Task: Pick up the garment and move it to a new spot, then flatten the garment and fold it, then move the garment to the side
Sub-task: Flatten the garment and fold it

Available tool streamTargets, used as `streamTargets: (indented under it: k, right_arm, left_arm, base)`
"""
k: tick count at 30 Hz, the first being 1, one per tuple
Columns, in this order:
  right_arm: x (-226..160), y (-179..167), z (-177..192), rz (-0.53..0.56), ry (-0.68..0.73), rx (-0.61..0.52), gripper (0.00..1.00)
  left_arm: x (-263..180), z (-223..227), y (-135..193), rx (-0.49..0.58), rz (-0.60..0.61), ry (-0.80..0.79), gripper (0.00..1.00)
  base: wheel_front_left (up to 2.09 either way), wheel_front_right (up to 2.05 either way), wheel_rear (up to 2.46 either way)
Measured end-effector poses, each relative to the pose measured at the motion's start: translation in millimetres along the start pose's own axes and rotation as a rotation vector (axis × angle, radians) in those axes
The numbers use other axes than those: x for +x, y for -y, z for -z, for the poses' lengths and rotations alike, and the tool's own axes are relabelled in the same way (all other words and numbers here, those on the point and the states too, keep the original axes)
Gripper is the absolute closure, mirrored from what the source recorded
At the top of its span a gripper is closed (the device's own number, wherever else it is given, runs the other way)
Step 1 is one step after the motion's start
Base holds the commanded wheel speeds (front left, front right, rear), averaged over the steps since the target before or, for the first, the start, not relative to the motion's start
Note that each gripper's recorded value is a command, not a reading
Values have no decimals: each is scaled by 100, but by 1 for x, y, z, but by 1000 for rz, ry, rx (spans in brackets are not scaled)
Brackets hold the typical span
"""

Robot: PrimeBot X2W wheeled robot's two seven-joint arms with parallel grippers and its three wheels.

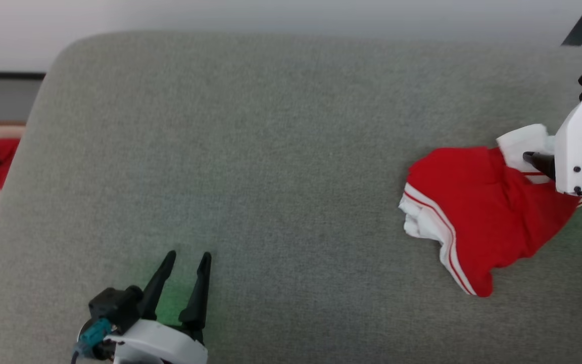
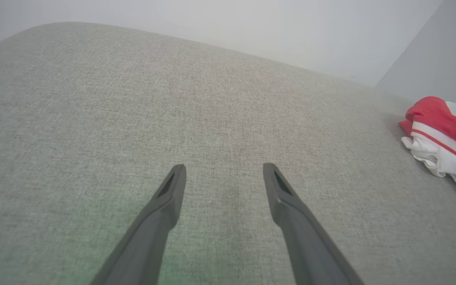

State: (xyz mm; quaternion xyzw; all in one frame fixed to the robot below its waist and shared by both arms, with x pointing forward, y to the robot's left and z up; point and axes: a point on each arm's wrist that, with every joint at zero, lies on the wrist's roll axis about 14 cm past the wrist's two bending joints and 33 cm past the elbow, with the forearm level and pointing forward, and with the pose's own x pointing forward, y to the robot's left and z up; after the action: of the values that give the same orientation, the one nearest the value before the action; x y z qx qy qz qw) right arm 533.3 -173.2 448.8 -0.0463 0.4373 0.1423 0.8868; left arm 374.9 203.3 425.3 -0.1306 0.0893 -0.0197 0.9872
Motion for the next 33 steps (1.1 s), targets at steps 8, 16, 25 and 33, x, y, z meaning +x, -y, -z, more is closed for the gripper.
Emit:
streamTargets:
  k: [8, 16, 25, 33]
  right_arm:
    - [41, -3, 8, -7, -97, -27, 0]
    - [54, -6, -7, -18, -6, -25, 100]
    - [0, 24, -80, 8, 410, 102, 100]
    - [-32, 76, -41, 59, 624, 389, 100]
  left_arm:
    - [16, 11, -6, 2, -10, -37, 0]
    - [24, 21, -8, 4, -5, -68, 0]
    - [31, 13, 4, 8, 40, -43, 0]
    - [36, 11, 16, 8, 79, -37, 0]
  base:
    - [0, 0, 0]
    - [0, 0, 0]
    - [0, 0, 0]
    - [0, 0, 0]
